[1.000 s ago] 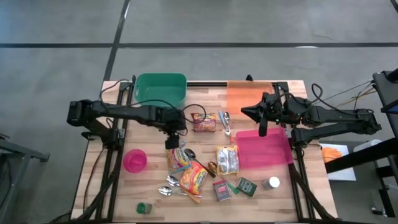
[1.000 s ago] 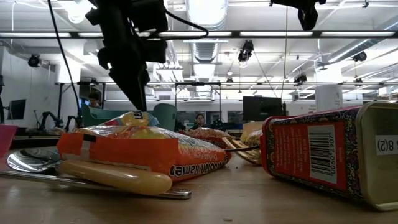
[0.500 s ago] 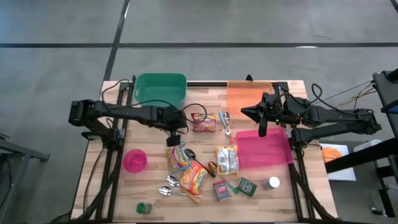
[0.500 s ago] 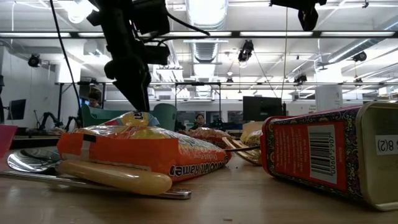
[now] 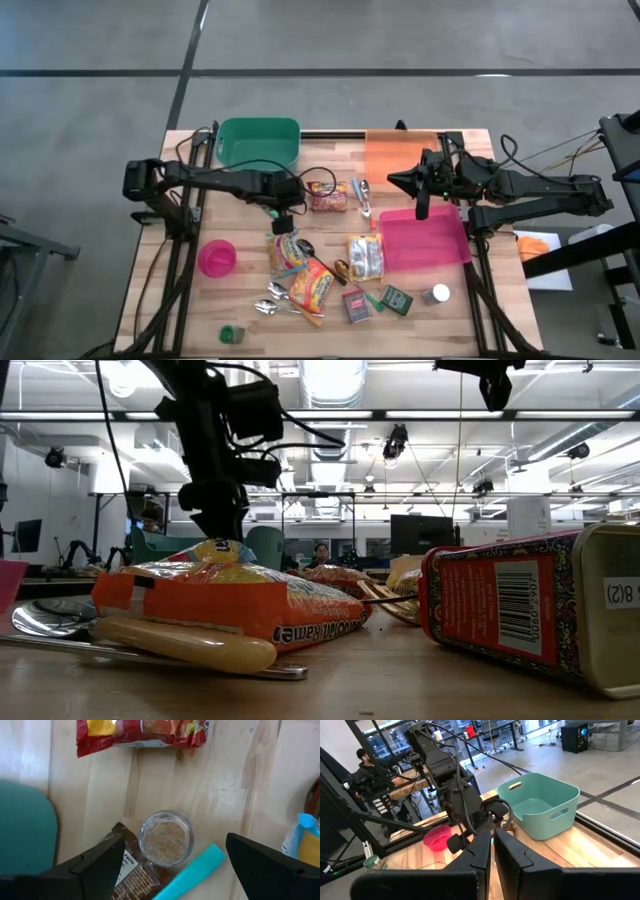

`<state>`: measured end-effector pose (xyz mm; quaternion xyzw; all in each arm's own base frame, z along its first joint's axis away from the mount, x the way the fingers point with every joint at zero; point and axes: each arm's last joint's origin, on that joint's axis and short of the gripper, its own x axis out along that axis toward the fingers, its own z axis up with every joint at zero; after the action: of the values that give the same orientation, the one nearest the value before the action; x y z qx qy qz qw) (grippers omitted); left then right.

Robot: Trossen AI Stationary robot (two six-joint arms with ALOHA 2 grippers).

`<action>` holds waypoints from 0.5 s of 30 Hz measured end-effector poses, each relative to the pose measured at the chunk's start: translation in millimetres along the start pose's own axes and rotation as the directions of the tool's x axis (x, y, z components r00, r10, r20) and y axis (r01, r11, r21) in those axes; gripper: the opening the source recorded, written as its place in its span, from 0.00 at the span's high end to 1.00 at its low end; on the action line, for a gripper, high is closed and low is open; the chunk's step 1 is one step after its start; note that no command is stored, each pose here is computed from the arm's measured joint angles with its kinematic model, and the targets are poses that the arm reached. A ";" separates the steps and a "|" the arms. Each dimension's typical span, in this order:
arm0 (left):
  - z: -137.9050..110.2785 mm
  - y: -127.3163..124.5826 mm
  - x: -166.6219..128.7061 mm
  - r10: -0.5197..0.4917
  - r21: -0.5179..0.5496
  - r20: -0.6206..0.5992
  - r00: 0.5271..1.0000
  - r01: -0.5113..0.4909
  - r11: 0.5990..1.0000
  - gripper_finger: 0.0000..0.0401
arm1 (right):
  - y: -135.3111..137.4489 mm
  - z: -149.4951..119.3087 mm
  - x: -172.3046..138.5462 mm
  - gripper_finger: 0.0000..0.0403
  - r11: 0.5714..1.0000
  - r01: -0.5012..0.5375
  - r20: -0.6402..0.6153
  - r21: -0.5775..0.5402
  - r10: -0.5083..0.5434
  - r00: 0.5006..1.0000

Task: Pick & Place Food Item
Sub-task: Put the brown seasoning bottle into the green bin

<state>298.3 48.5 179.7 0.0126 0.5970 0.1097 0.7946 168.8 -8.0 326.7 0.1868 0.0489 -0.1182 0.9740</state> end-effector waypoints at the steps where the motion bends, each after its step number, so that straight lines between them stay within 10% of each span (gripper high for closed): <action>1: -0.1 0.4 1.4 0.000 -0.001 -0.005 1.000 0.000 1.000 0.14 | -0.1 -0.2 0.0 0.95 1.000 0.000 -0.001 0.000 0.000 1.000; 15: 3.5 3.6 6.2 -0.060 0.003 0.024 0.998 0.060 0.998 0.14 | -0.5 -1.5 0.4 0.95 1.000 0.002 -0.004 -0.001 -0.002 1.000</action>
<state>302.7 53.5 175.3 -0.0030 0.5876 0.0849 0.8047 169.0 -8.0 325.1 0.1865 0.0512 -0.1188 0.9739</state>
